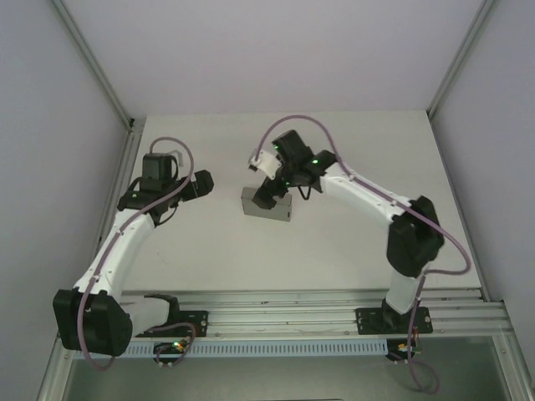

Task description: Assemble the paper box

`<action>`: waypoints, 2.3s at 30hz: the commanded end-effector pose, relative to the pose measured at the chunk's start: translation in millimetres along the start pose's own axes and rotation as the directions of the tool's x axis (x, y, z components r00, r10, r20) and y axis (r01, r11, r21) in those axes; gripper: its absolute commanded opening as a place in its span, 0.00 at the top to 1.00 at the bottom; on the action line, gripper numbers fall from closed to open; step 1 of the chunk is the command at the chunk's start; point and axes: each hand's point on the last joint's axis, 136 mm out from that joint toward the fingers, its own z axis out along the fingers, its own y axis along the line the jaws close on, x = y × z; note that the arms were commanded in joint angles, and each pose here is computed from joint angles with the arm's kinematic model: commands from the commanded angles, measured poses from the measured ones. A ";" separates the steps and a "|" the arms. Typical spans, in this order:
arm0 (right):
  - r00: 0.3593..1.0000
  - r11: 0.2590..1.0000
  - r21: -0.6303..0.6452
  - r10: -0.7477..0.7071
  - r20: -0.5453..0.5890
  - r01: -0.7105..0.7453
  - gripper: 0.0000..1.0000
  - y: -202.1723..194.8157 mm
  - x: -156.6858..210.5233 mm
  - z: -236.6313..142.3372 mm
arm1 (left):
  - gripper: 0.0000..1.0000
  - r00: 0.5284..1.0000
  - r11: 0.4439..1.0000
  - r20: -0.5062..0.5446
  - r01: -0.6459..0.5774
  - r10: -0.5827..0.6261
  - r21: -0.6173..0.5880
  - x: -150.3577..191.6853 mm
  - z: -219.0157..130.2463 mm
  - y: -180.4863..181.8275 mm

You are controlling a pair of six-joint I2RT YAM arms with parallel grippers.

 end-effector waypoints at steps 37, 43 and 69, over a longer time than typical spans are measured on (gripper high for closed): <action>0.887 0.850 0.257 -0.428 -0.173 0.460 0.00 24.5 68.0 -38.7 | 0.00 0.998 0.997 0.059 0.012 -0.007 -0.078 -1.5 -1.7 19.3; 0.961 0.802 0.540 0.147 0.232 -0.253 0.00 -55.2 87.2 -131.8 | 0.00 0.945 0.968 0.292 -0.075 0.146 -0.241 -40.0 12.2 54.9; 0.660 0.374 0.546 0.365 0.656 -0.750 0.00 -176.3 272.0 -114.9 | 0.00 0.621 0.919 0.689 -0.151 0.374 -0.363 -64.5 30.8 108.9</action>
